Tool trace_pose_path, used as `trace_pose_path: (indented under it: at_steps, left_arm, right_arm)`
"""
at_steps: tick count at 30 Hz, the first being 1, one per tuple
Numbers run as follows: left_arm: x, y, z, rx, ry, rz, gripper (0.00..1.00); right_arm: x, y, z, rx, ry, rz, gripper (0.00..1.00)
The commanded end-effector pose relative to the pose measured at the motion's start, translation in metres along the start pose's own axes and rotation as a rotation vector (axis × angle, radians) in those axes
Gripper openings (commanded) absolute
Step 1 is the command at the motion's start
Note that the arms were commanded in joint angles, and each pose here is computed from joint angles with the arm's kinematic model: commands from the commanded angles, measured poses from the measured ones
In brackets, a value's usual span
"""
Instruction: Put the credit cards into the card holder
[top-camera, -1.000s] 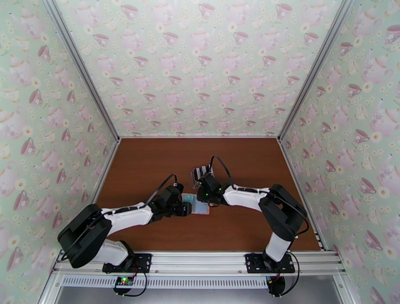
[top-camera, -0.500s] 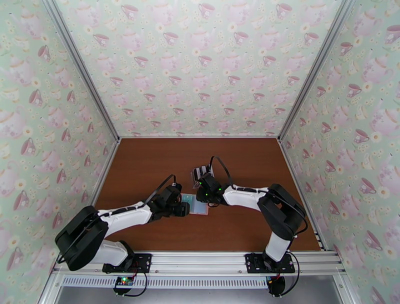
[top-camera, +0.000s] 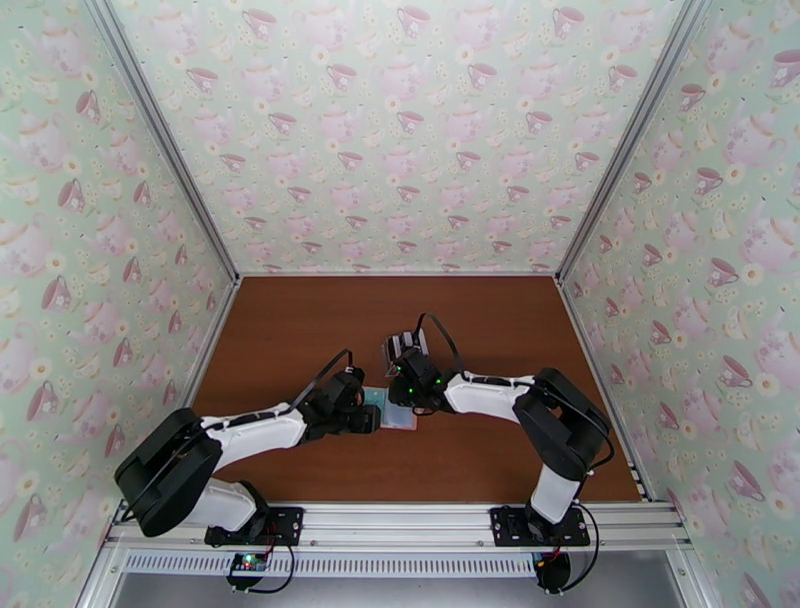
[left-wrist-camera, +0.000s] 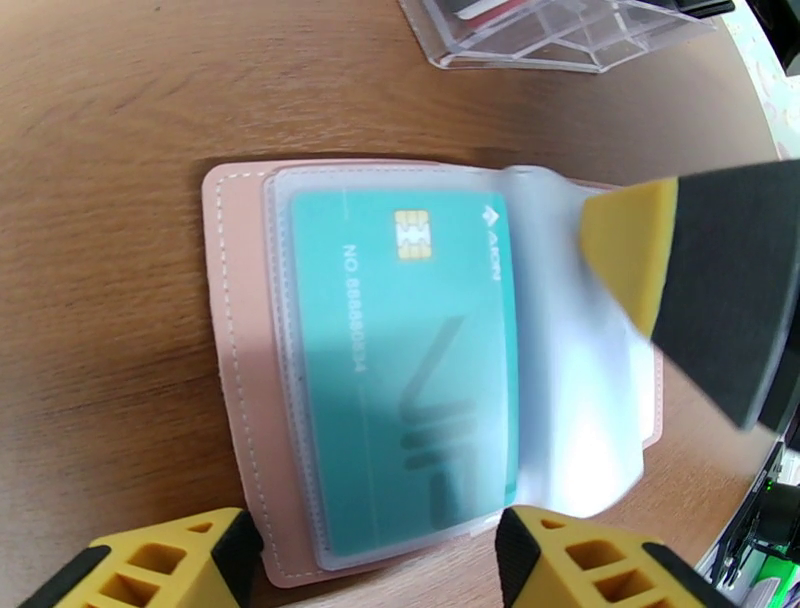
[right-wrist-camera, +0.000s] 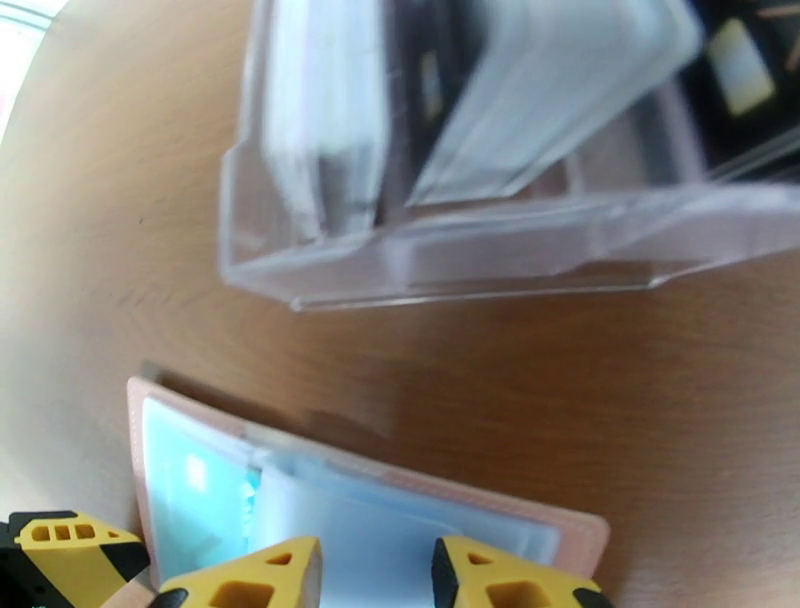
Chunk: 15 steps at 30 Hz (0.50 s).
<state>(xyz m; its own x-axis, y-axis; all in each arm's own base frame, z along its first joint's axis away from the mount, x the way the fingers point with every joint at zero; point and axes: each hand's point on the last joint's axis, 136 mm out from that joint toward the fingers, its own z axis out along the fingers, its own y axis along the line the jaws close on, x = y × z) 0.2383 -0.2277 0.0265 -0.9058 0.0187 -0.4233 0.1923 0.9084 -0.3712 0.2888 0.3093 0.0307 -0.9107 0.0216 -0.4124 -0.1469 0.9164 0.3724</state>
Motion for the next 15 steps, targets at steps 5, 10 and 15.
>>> trace_pose_path:
  at_steps: [5, 10, 15]
  left_arm:
    - [0.002, -0.007, -0.002, 0.049, -0.017, 0.0, 0.78]
    - [0.002, -0.013, -0.001, 0.081, -0.016, 0.008, 0.8]
    - [0.0, -0.013, -0.005, 0.082, -0.034, 0.006, 0.8]
  right_arm:
    - [0.019, 0.002, 0.01, -0.012, 0.052, 0.017, 0.35]
    - [0.019, 0.005, 0.008, -0.024, 0.049, 0.024, 0.35]
    - [0.013, 0.001, 0.002, 0.013, 0.03, 0.005, 0.35]
